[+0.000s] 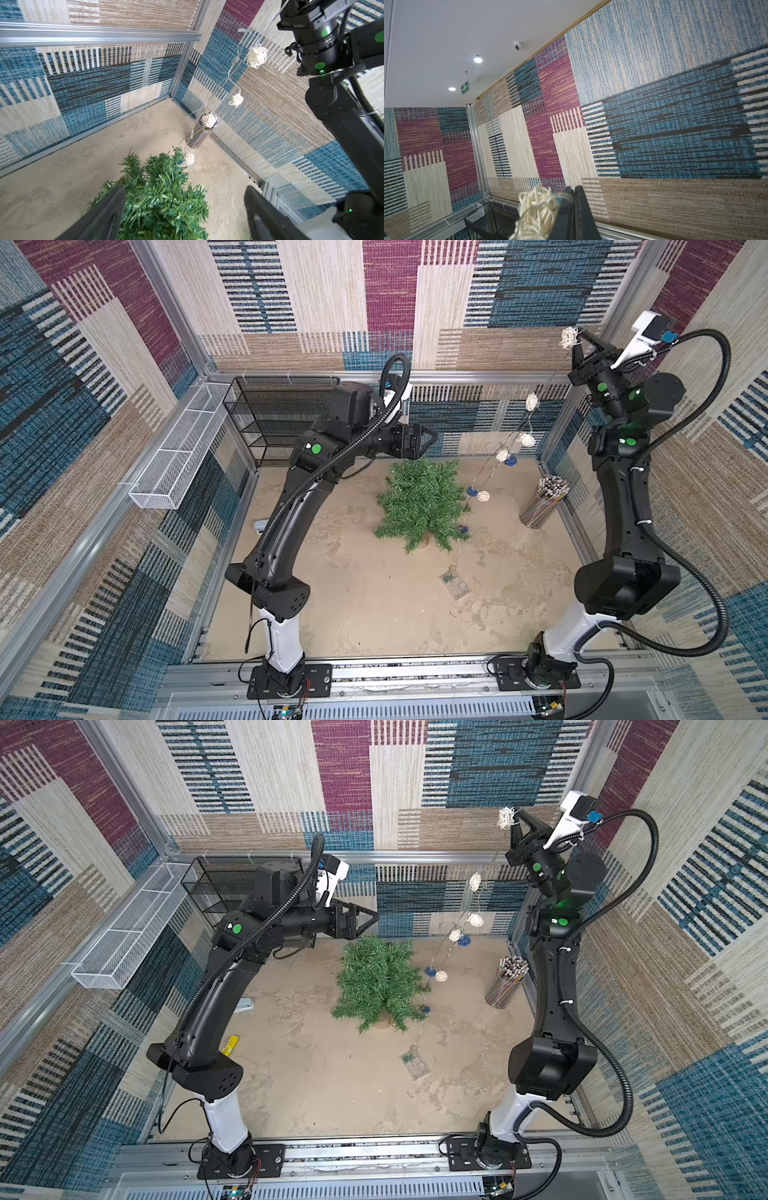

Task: Remove string lights from the small christmas tree
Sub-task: Remove the light string from the Christmas tree.

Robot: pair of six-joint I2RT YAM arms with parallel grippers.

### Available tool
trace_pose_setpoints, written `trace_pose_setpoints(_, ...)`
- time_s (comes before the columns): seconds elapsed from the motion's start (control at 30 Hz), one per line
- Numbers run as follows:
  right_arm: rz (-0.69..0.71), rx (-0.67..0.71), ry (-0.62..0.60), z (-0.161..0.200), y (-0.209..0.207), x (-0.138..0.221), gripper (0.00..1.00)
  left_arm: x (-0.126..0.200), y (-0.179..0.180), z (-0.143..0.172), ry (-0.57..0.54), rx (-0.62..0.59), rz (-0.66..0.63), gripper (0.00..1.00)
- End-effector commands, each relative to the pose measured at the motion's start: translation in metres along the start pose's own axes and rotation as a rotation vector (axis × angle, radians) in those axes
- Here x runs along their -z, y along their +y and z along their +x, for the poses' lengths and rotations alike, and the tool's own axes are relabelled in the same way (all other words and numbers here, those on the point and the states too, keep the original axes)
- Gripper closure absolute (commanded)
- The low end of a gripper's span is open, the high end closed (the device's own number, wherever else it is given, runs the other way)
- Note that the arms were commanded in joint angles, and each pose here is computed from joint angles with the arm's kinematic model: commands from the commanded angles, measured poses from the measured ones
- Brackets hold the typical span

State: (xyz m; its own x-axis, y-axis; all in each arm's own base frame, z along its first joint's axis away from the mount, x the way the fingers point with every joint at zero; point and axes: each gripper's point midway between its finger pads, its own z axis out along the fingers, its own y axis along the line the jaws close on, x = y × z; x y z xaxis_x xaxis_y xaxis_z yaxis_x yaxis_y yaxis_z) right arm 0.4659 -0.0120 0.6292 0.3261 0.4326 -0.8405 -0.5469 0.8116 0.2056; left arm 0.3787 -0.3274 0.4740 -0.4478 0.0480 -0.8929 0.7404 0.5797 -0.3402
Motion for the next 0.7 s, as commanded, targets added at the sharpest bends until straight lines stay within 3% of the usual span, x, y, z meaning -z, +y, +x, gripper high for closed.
trace_pose_setpoints(0.0, 0.005, -0.002, 0.010, 0.008, 0.003, -0.003, 1.00, -0.007, -0.015, -0.009, -0.028, -0.063, 0.085, 0.08)
trace_pose_setpoints(0.1, 0.151, 0.010, 0.083, 0.034, -0.008, -0.007, 1.00, -0.013, -0.017, -0.005, -0.017, -0.067, 0.093, 0.08)
trace_pose_setpoints(0.23, 0.533, 0.016, 0.140, 0.072, -0.026, -0.004, 1.00, -0.014, -0.016, 0.001, -0.002, -0.060, 0.078, 0.07)
trace_pose_setpoints(0.37, 0.639, 0.075, 0.163, 0.105, -0.014, -0.002, 1.00, -0.009, -0.014, 0.009, 0.016, -0.052, 0.057, 0.07)
trace_pose_setpoints(0.67, 0.883, 0.045, 0.265, 0.167, -0.064, 0.029, 1.00, 0.017, -0.011, 0.023, 0.033, -0.072, -0.018, 0.07)
